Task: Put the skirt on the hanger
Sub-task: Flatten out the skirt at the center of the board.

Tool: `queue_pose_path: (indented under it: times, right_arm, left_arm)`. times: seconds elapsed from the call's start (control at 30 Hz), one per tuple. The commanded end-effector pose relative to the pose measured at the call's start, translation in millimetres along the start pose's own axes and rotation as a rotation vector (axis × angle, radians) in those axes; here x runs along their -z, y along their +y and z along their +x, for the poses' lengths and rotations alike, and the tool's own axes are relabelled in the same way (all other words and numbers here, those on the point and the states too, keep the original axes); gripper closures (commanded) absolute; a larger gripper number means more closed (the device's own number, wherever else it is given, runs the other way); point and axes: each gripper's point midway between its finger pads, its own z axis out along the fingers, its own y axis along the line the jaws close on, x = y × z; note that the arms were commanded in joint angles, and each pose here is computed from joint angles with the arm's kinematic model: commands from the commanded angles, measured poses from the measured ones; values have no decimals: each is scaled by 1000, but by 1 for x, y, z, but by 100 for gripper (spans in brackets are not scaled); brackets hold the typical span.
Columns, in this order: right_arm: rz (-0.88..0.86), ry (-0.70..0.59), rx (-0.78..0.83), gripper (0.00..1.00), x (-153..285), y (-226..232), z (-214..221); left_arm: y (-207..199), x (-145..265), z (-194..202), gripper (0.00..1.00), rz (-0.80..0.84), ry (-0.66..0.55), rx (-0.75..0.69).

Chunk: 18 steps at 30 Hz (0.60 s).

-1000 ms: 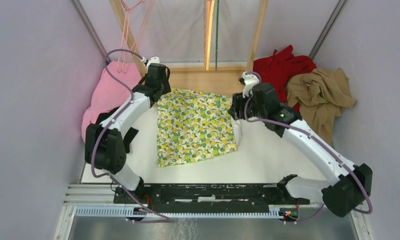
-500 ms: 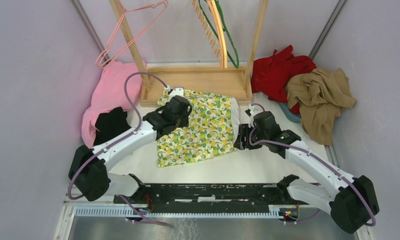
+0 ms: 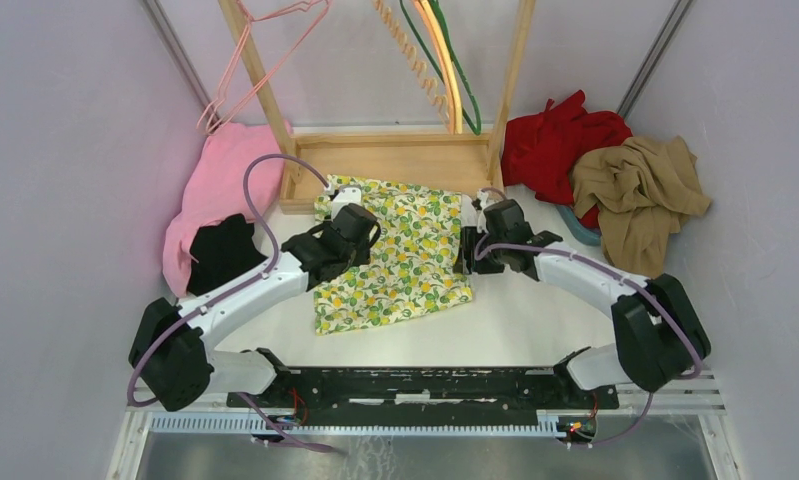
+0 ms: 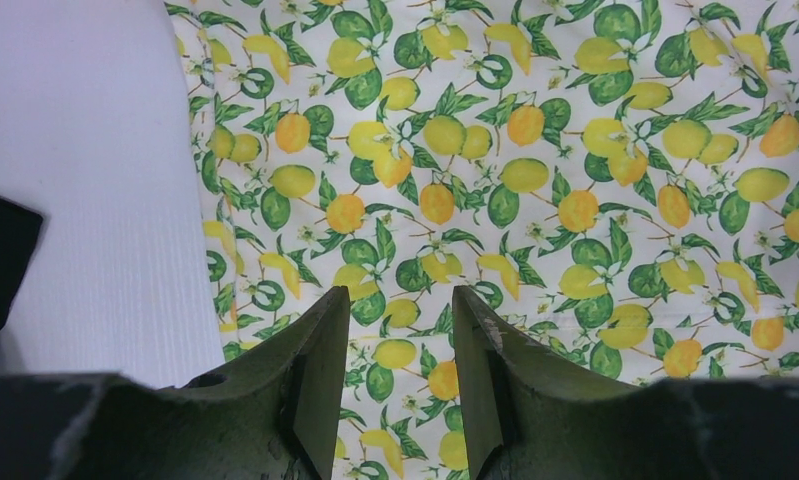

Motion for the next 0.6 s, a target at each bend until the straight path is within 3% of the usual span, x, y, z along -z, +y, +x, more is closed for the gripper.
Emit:
queue_pose_path:
  times: [0.0,0.33,0.57]
  right_arm:
    - [-24,-150,63,45,-7,14,-68]
    - [12,-102,61,56,-34,4,-84]
    - [51,-73,56,48,-40,-8,-75]
  left_arm:
    - [3,2,-5,50,-21,-39,52]
    - [3,-10,26,50,-39,22,21]
    - [4,-11,28,50,-46,22,11]
